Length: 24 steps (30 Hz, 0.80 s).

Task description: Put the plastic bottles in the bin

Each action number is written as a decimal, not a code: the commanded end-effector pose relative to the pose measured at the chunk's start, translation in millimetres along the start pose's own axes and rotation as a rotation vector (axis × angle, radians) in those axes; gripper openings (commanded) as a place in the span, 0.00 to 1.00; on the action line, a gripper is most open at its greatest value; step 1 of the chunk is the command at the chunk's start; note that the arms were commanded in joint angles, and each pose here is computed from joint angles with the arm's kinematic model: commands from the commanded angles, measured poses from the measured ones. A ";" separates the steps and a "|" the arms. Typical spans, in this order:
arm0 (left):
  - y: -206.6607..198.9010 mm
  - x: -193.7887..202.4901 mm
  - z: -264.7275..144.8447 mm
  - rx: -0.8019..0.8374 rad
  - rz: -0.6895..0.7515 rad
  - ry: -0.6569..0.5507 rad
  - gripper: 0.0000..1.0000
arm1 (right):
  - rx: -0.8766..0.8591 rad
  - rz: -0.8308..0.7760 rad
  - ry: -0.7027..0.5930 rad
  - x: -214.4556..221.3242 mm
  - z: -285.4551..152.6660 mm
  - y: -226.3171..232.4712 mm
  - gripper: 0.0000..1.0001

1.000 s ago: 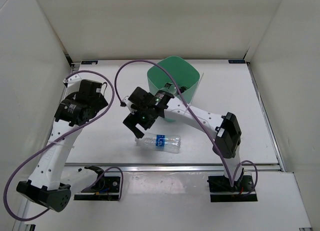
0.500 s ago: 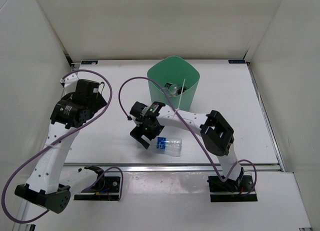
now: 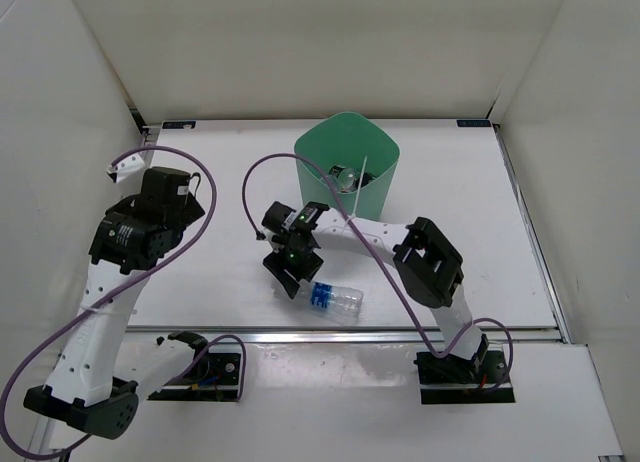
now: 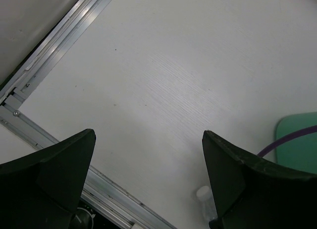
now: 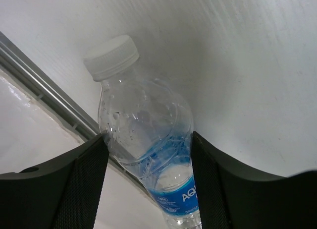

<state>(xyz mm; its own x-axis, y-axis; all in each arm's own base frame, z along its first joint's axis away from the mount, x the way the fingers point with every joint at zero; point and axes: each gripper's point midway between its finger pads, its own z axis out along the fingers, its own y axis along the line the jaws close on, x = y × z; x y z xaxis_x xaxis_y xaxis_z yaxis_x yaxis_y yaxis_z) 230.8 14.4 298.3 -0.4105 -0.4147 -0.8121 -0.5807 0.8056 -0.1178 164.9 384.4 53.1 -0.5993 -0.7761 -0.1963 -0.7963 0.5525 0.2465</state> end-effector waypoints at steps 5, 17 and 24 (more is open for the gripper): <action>12.5 -5.0 -0.6 -0.040 0.014 -0.043 1.00 | -0.005 -0.001 0.004 -6.4 -27.4 9.4 0.04; 26.3 -5.1 1.5 -0.102 -0.001 -0.078 1.00 | 0.439 0.185 -0.846 -117.2 -331.3 -69.2 0.00; 21.3 3.5 6.6 -0.090 0.012 -0.047 1.00 | 0.582 0.233 -1.053 -127.7 -401.1 -156.5 0.00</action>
<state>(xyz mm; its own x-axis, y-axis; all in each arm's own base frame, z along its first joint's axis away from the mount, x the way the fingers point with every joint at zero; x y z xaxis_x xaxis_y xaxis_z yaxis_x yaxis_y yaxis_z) 221.5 33.3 292.6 -0.3872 -0.3769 -0.8415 -0.6346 0.7710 -0.0533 365.0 262.9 430.8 -0.3471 -0.1144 -0.9308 -0.4198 0.9065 0.0451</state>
